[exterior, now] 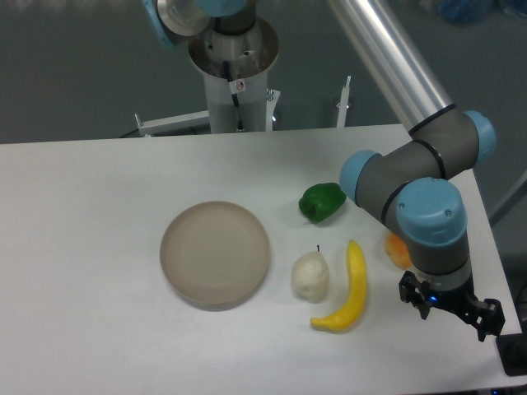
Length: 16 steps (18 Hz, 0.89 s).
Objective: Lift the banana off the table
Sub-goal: 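Move the open gripper over the yellow banana's stem end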
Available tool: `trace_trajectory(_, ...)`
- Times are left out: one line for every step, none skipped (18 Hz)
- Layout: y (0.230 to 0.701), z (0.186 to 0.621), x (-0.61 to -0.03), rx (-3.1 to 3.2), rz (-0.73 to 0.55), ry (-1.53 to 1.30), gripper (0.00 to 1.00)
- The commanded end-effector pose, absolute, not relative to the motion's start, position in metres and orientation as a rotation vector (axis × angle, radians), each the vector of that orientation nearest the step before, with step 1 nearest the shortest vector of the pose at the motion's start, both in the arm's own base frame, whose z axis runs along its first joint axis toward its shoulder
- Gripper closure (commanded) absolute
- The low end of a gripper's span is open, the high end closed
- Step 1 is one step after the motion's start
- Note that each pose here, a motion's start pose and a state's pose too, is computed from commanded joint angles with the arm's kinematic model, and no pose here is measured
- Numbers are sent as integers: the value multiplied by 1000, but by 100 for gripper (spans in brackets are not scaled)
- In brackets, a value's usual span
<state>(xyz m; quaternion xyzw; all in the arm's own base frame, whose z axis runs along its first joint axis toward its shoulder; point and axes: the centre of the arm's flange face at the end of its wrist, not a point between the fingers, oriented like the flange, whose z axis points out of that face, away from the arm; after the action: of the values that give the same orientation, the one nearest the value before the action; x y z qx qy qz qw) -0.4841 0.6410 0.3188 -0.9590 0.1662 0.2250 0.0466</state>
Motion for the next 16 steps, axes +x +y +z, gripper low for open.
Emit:
trace_trajectory(642, 318, -483, -2927, 684, 505, 0)
trace_trajectory(641, 318, -484, -2928, 684, 503, 0)
trace_trajectory(640, 321, -483, -2927, 685, 494, 0)
trace_trajectory(640, 322, -483, -2926, 687, 493, 0)
trace_trajectory(637, 322, -481, -2927, 678, 493, 0)
trace_trajectory(636, 324, -479, -2924, 676, 491, 0)
trace_trajectory(635, 323, -479, -2929, 677, 489, 0)
trace_trajectory(634, 325, -479, -2933, 683, 485, 0)
trace_trajectory(632, 324, -477, -2938, 679, 481, 0)
trace_trajectory(629, 326, -475, -2940, 679, 477, 0)
trace_trajectory(628, 328, -474, -2943, 678, 472, 0)
trace_trajectory(627, 331, -472, -2945, 672, 455, 0)
trace_trajectory(625, 330, -470, -2949, 661, 420, 0)
trace_trajectory(622, 329, -465, -2956, 649, 393, 0)
trace_trajectory(617, 324, -460, -2970, 621, 359, 0)
trace_trajectory(614, 316, -456, -2992, 589, 321, 0)
